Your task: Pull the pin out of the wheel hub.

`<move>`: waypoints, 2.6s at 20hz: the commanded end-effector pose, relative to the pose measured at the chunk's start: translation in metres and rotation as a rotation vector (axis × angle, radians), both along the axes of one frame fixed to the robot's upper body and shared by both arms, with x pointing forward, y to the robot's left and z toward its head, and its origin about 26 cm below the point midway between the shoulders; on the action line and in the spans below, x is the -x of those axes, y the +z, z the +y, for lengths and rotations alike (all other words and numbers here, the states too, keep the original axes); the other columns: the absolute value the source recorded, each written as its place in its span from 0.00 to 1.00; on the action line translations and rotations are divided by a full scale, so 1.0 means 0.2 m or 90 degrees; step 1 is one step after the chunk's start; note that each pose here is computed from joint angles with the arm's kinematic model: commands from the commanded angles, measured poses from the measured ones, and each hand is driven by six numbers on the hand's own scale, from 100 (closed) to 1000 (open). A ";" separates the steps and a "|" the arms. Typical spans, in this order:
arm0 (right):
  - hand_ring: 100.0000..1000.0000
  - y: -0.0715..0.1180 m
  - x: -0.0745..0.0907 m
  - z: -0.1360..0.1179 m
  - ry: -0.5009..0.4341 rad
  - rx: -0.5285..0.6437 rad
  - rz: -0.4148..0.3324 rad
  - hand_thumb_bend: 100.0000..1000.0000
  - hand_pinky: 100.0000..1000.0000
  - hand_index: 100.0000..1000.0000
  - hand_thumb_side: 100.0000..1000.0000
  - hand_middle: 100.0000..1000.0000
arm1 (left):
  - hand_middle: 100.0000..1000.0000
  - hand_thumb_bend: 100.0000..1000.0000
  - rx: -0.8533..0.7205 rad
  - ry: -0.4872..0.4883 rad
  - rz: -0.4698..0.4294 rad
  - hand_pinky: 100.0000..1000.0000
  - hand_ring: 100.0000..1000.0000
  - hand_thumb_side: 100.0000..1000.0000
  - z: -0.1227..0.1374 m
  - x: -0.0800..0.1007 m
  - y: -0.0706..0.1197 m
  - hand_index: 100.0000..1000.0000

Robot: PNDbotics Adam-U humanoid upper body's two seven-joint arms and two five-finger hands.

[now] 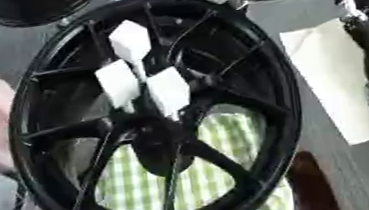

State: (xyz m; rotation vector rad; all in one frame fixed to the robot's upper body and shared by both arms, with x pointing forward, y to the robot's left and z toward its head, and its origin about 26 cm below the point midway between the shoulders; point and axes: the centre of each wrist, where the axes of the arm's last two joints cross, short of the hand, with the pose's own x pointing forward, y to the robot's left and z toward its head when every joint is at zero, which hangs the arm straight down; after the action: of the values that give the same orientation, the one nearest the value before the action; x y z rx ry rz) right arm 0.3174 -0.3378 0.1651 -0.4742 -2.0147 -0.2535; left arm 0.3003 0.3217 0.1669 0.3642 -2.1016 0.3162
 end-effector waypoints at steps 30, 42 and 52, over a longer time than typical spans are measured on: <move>0.74 0.07 0.05 -0.11 -0.054 0.061 0.001 0.19 0.79 0.67 0.35 0.55 | 0.63 0.44 -0.946 -0.139 -0.037 0.78 0.69 0.61 -0.13 -0.11 0.73 0.77; 0.74 0.09 0.04 -0.09 -0.030 0.074 0.000 0.18 0.79 0.67 0.34 0.55 | 0.64 0.45 -1.149 -0.164 -0.072 0.79 0.70 0.63 -0.19 -0.05 1.00 0.78; 0.74 0.10 0.05 -0.09 -0.030 0.082 0.001 0.17 0.79 0.67 0.34 0.55 | 0.64 0.45 -1.188 -0.239 -0.030 0.78 0.70 0.64 -0.31 -0.22 1.06 0.78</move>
State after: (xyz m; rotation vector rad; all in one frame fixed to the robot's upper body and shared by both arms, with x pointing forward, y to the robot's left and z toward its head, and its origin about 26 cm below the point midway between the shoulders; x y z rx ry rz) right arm 0.3110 -0.3540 0.1720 -0.5845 -1.9880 -0.1772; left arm 0.3455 0.2558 0.3700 0.8969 -1.8356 -1.9458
